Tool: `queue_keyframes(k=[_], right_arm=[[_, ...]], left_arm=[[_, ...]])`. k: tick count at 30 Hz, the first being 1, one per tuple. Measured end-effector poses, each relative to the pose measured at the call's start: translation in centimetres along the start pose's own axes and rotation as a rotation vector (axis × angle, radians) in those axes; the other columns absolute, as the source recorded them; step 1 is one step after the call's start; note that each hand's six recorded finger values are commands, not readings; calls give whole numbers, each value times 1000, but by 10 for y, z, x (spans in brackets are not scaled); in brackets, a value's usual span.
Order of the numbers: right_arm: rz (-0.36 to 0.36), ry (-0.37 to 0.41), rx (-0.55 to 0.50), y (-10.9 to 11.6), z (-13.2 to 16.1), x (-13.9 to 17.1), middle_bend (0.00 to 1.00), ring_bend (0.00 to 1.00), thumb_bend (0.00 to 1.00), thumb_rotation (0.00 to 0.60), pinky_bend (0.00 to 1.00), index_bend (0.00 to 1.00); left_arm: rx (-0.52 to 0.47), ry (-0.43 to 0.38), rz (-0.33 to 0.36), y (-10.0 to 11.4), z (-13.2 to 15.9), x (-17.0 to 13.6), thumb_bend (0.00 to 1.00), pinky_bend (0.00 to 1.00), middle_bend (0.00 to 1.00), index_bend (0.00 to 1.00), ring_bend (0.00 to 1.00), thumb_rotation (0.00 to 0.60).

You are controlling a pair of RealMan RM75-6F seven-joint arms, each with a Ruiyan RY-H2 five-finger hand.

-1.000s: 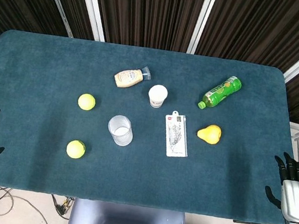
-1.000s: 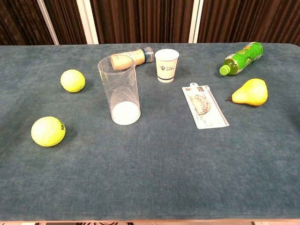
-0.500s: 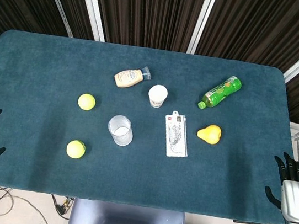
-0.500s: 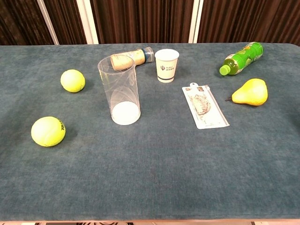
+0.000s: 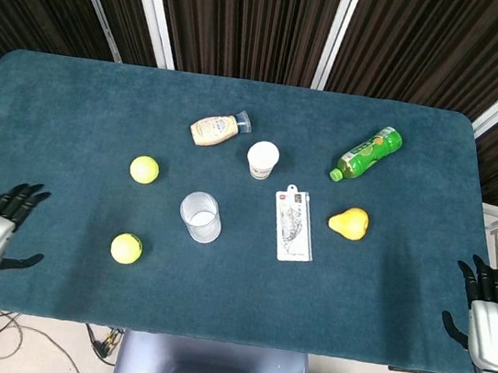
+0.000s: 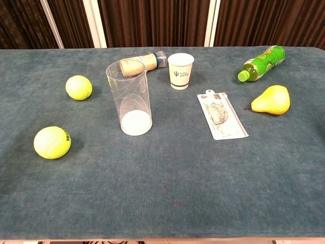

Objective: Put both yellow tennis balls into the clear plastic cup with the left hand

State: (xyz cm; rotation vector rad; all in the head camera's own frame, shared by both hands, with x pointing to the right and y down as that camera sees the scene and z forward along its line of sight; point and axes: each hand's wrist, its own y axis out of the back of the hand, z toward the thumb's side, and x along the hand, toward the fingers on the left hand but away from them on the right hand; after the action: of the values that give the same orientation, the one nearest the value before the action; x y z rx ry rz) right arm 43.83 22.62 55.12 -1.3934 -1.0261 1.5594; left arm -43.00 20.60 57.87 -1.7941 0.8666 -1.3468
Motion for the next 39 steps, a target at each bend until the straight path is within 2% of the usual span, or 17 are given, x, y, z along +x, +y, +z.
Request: queue_keyframes(k=[2,3,5,7,14,19,22,27,31,39], right_arm=[[-2,-3,0,0,-1,0,75,112,340,600,226,143],[-2,-5,1,1,-1,0,75,112,340,600,140,143],[-3,-9,1,1,-2,0,75,112,340,600,118,143],[-2,-10,1,0,-2,0,75,112,340,600,114,143],[3,-11,1,0,-2,0,75,112,340,600,112,143],[-3,-17,-2,2,-4,0,75,112,339,600,115,143],[-7,-21,-4,3,-5,0,75,112,339,600,173,143],[-12,-33,-8,5,-7,0,75,112,340,600,291,143],[-11,-38,-8,5,-8,0,75,113,340,600,170,143],[1,-56,-9,2,-10,-1,75,113,339,600,380,143]], left_arm=[[18,-45,-63,-7,11,14,100,168,67,109,32,600],[22,-57,-79,-10,15,18,100,168,68,109,32,600],[38,-100,-134,-17,28,32,100,168,69,109,32,600],[67,-149,-179,-23,43,45,100,169,69,109,32,600],[146,-262,-249,-48,90,73,99,176,71,109,33,600],[157,-303,-296,-66,115,82,99,213,102,128,63,600],[163,-315,-324,-75,123,84,100,235,125,150,80,600],[193,-313,-343,-85,125,85,102,264,154,177,112,600],[208,-298,-349,-92,122,86,107,320,201,210,162,600],[222,-276,-341,-96,113,89,130,335,239,236,183,600]])
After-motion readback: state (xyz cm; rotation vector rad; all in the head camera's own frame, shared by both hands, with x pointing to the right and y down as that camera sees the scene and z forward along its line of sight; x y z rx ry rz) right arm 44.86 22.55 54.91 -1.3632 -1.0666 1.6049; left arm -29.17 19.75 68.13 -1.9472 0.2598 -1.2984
